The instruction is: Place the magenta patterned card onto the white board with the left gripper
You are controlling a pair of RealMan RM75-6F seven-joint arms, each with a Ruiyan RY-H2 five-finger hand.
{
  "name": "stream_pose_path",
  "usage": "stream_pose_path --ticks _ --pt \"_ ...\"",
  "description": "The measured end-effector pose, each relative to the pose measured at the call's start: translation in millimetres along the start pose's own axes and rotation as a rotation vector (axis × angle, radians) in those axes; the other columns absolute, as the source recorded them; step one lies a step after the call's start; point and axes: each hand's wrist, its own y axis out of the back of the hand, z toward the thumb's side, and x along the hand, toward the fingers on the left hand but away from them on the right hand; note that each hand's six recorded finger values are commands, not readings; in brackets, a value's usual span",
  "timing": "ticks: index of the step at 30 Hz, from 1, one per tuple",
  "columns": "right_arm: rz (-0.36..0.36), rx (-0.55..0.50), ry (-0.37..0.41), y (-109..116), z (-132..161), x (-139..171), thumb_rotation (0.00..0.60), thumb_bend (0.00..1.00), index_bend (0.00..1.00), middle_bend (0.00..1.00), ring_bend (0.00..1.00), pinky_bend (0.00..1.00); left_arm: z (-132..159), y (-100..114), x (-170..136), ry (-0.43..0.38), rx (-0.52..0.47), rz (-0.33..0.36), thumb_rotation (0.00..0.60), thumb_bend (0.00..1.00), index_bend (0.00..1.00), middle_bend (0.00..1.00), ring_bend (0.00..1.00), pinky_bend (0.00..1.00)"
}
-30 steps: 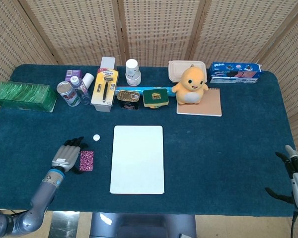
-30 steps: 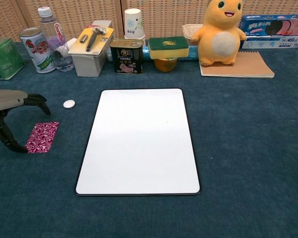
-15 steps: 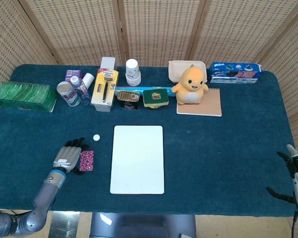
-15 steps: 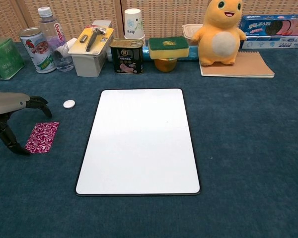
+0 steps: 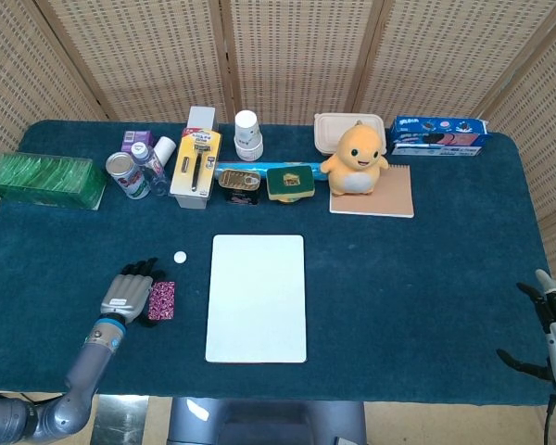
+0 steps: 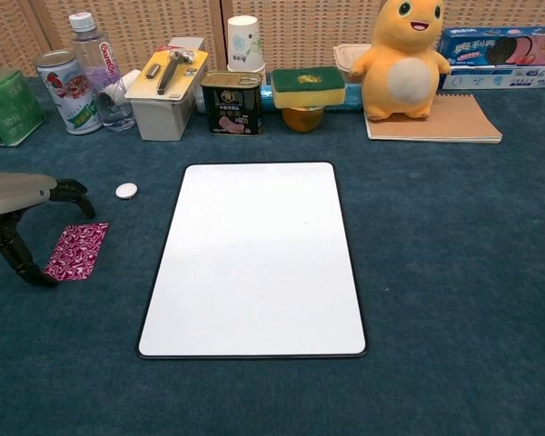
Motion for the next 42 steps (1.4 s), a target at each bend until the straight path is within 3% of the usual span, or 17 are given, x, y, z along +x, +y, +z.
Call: stream_pose_path --ticks 4,8,30,42 --pt "0.000 0.001 0.001 0.0 0.1 0.2 0.600 0.05 0.12 0.00 0.00 0.00 1.8 -0.4 -0.3 0.006 -0.001 0.001 0.600 0.09 0.32 0.00 0.00 0.06" --pt "-0.002 0.001 0.001 0.5 0.2 -0.1 0.600 0.05 0.12 0.00 0.00 0.00 1.2 -0.2 -0.7 0.017 -0.004 0.009 0.600 0.09 0.36 0.00 0.00 0.06" --pt "-0.002 -0.001 -0.004 0.9 -0.5 0.0 0.600 0.05 0.12 0.00 0.00 0.00 -0.5 8.5 -6.4 0.021 -0.011 0.038 0.600 0.09 0.37 0.00 0.00 0.06" --pt "-0.002 -0.003 -0.007 1.3 -1.0 -0.4 0.600 0.05 0.12 0.00 0.00 0.00 12.9 31.2 -11.5 -0.014 -0.045 0.074 0.600 0.09 0.37 0.00 0.00 0.06"
